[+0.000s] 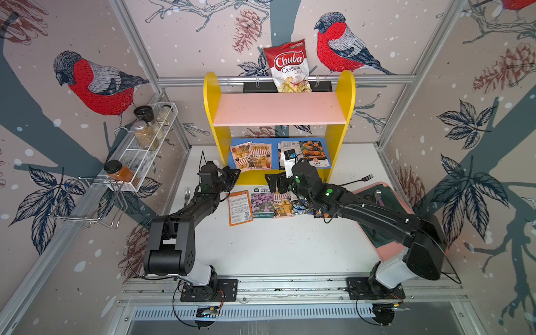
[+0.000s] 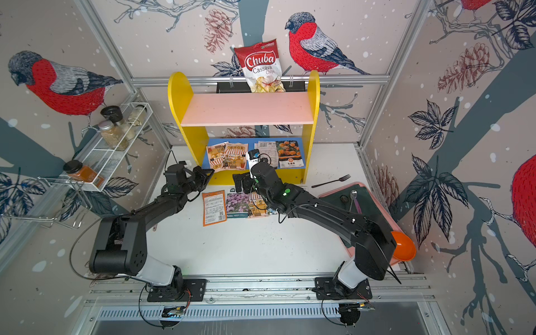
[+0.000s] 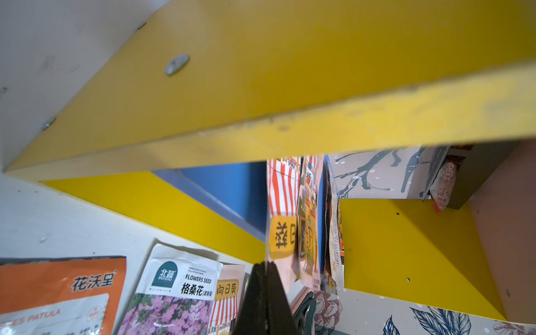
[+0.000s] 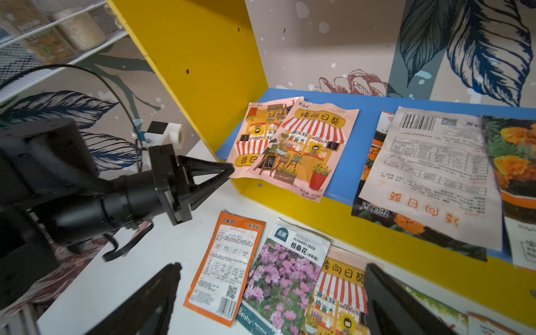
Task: Take the seed bag off the shelf
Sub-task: Pick up the seed packet from the shelf, then adjust the seed packet on the shelf.
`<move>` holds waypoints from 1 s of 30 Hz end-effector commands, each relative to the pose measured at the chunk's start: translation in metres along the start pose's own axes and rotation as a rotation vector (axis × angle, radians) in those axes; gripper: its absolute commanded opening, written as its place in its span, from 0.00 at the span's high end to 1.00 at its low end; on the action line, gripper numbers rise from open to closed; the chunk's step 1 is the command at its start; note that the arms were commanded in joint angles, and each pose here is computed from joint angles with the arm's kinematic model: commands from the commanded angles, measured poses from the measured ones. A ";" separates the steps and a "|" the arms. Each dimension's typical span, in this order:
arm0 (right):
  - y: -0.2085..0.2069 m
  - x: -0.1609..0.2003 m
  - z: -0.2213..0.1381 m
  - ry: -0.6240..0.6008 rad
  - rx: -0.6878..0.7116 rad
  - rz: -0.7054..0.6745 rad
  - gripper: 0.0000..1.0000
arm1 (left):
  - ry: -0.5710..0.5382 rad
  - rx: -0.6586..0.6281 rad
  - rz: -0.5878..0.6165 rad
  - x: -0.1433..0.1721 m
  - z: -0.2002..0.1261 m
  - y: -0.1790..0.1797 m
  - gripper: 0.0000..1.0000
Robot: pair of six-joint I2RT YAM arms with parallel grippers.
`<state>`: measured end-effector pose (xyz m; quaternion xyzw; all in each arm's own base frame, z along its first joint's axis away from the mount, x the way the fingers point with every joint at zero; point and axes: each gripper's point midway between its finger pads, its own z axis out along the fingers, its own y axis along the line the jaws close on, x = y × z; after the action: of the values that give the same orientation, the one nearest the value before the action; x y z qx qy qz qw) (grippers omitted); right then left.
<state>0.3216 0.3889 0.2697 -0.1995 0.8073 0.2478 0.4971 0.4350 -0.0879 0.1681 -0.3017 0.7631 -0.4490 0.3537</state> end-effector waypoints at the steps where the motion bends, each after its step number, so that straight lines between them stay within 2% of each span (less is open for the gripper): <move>1: -0.012 -0.002 0.018 0.011 0.105 -0.088 0.00 | 0.013 -0.005 0.030 0.001 -0.004 -0.005 1.00; 6: -0.012 0.009 0.052 0.090 0.166 -0.202 0.00 | 0.026 0.000 0.038 0.001 -0.008 -0.015 1.00; 12: -0.001 0.021 0.081 0.150 0.178 -0.266 0.00 | 0.019 -0.009 0.055 -0.001 -0.010 -0.023 1.00; 22: 0.020 0.019 0.101 0.118 0.121 -0.264 0.00 | 0.034 -0.006 0.060 0.006 -0.004 -0.025 1.00; 30: 0.014 0.023 0.117 0.138 0.155 -0.285 0.00 | 0.032 -0.003 0.071 0.003 -0.007 -0.034 1.00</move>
<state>0.3801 0.4710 0.2076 -0.2866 0.8217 0.1131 0.4795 0.4320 -0.1009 0.1931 -0.2776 0.7782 -0.4423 0.3489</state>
